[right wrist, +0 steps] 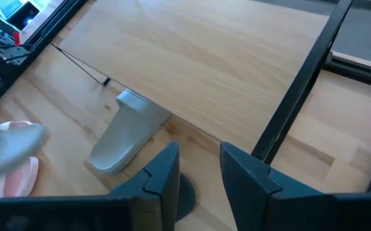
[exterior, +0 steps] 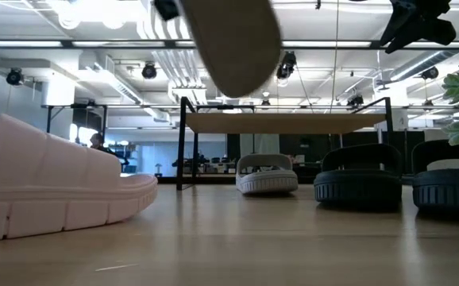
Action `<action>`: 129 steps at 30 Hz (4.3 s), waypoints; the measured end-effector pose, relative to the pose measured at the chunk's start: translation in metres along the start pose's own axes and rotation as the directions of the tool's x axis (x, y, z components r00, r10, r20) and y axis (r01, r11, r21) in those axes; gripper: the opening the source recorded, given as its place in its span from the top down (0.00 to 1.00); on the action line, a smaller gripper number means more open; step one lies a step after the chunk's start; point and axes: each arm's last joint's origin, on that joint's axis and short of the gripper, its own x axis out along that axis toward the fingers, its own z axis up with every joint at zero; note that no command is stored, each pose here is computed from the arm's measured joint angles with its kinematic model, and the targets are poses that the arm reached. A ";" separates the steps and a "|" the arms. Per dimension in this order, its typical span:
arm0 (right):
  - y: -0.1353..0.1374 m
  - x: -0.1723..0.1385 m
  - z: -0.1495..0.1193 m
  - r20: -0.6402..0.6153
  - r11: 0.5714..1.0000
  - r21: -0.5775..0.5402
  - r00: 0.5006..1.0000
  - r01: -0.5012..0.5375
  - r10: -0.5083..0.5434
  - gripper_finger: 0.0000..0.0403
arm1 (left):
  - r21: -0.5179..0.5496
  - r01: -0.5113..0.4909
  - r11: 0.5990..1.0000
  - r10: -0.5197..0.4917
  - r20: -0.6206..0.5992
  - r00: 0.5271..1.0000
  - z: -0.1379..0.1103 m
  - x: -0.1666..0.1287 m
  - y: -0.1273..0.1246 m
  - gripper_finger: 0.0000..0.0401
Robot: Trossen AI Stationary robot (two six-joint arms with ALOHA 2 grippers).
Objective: Pick and place slides into the shelf
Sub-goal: Put the gray slides under the shelf, then adjust the shelf and adjust the gray slippers on the table
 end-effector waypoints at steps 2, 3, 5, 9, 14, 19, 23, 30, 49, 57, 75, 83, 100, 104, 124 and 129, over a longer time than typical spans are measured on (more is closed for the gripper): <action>0.000 0.000 0.000 -0.002 1.000 0.000 1.000 -0.002 0.002 0.75 | 0.107 -0.055 0.993 0.060 -0.041 0.997 0.005 0.026 -0.002 1.00; 0.000 0.000 0.000 -0.002 1.000 0.000 1.000 -0.002 0.002 0.75 | 0.142 -0.077 0.987 0.086 -0.052 0.995 0.008 0.038 -0.001 1.00; 0.000 0.000 0.000 -0.004 1.000 0.001 1.000 -0.005 0.005 0.75 | 0.180 -0.097 0.979 0.111 -0.067 0.992 0.016 0.061 0.002 1.00; 0.000 0.000 -0.001 -0.017 1.000 0.003 1.000 -0.020 0.020 0.76 | 0.202 -0.111 0.973 0.123 -0.047 0.991 0.035 0.097 0.008 1.00; 0.000 0.000 -0.001 -0.020 1.000 0.003 1.000 -0.018 0.018 0.76 | 0.167 -0.139 0.976 0.147 -0.037 0.988 0.054 0.133 0.024 1.00; -0.002 -0.002 -0.003 -0.032 1.000 0.010 0.999 -0.006 0.006 0.77 | 0.127 -0.157 0.979 0.161 -0.017 0.987 0.066 0.162 0.038 1.00; -0.005 -0.004 -0.005 -0.040 1.000 0.015 0.999 0.002 -0.001 0.76 | 0.118 -0.193 0.974 0.196 -0.018 0.980 0.069 0.185 0.042 1.00; -0.008 -0.010 -0.007 -0.016 1.000 0.029 1.000 -0.009 0.009 0.77 | 0.162 -0.369 0.915 0.389 -0.108 0.915 0.044 0.223 0.046 1.00; -0.015 -0.017 -0.011 -0.002 1.000 0.020 1.000 0.008 -0.008 0.79 | 0.181 -0.495 0.850 0.520 -0.141 0.842 0.034 0.233 0.059 0.76; -0.017 -0.017 -0.014 -0.030 0.999 0.010 0.999 0.036 -0.035 0.77 | 0.202 -0.435 0.878 0.468 -0.163 0.869 0.033 0.230 0.050 0.74; -0.015 -0.014 -0.022 -0.183 0.996 -0.006 0.979 -0.093 0.090 0.78 | 0.003 -0.359 0.933 0.351 -0.221 0.910 0.061 0.145 0.024 0.74; 0.002 0.002 -0.035 -0.330 0.940 -0.010 0.889 -0.341 0.319 0.79 | -0.024 -0.275 0.961 0.256 -0.298 0.920 0.058 0.128 0.020 0.74; 0.057 0.069 -0.076 -0.466 0.877 -0.082 0.796 -0.473 0.386 0.82 | -0.150 0.080 0.985 -0.135 -0.408 0.903 0.006 0.153 -0.022 0.74; 0.066 0.083 -0.079 -0.488 0.878 -0.121 0.798 -0.464 0.354 0.83 | -0.147 0.103 0.984 -0.148 -0.341 0.928 0.005 0.157 -0.035 0.74; 0.074 0.096 -0.080 -0.460 0.895 -0.141 0.829 -0.422 0.319 0.98 | -0.104 -0.020 0.994 -0.014 -0.319 0.948 -0.055 0.189 -0.030 0.98; 0.076 0.096 -0.079 -0.446 0.891 -0.135 0.829 -0.435 0.337 0.98 | -0.075 -0.202 0.977 0.167 -0.327 0.930 -0.066 0.196 -0.007 0.98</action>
